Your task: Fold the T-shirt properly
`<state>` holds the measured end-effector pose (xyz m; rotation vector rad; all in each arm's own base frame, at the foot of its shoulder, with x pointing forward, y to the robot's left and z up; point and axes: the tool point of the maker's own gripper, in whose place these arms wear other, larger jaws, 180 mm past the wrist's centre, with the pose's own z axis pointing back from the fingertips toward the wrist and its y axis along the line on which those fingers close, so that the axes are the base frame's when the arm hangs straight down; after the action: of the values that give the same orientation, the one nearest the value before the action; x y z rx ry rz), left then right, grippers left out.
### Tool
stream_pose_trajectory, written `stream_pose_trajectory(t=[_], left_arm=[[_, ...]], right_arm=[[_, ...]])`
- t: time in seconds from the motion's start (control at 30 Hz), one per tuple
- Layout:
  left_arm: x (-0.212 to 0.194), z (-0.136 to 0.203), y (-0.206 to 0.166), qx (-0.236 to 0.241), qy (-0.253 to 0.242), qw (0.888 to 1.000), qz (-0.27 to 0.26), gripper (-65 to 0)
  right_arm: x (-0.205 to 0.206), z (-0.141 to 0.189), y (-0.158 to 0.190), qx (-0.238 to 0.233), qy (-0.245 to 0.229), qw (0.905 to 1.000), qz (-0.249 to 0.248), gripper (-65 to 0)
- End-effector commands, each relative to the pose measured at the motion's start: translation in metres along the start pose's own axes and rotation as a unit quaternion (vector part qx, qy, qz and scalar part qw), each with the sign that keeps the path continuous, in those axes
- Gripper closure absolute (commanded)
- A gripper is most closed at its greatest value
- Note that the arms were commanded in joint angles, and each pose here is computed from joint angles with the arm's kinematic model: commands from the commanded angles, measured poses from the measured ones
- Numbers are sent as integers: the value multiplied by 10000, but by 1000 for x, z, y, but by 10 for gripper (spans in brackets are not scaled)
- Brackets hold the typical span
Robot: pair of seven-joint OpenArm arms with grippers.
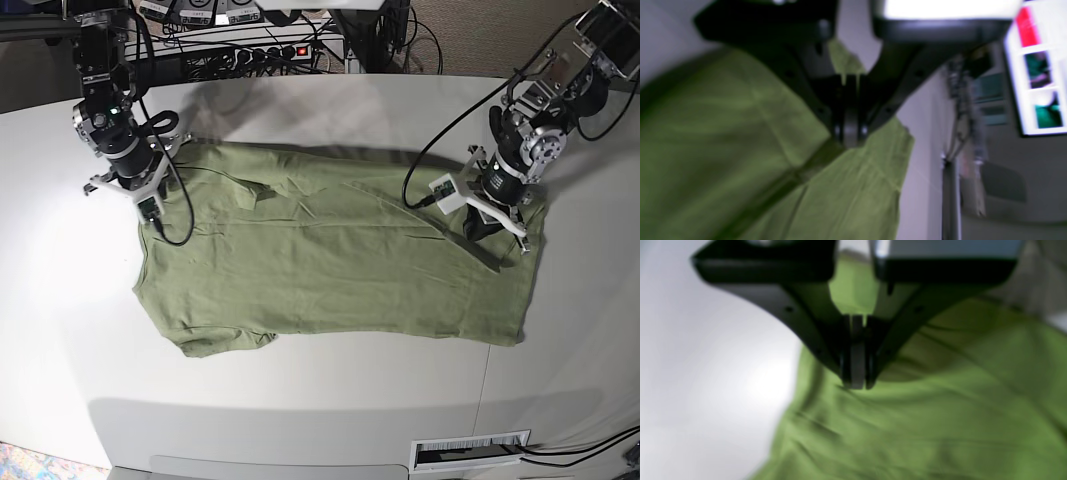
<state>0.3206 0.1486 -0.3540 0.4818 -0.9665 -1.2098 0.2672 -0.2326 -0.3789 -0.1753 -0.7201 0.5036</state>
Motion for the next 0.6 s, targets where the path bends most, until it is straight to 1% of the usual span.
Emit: stream_pose_trajectory(t=[0.0,0.07,0.13,0.2,0.3,0.43,0.57], left_arm=[[2,-3,16,176,-90,9998,-83,0],[-3,-8,17,126,-71,9998,-152,0],[-12,-14,18,70,16,9998,-208,0],[-22,-19,17,34,103,9997,-223,0],[-37,-23,4,-275,272,9987,-327,0],[-65,-24,-18,-778,647,9938,-465,0],[-93,-22,-24,-931,1132,9877,-538,0]], right_arm=[[13,2,-5,-56,-211,9997,77,0],[13,1,2,-2,-186,9996,188,0],[12,0,2,-55,-138,9993,337,0],[11,0,2,-71,-128,9992,363,0],[10,0,2,-72,-93,9993,365,0],[3,0,1,-93,107,9992,378,0],[-3,0,-4,-198,278,9983,475,0]])
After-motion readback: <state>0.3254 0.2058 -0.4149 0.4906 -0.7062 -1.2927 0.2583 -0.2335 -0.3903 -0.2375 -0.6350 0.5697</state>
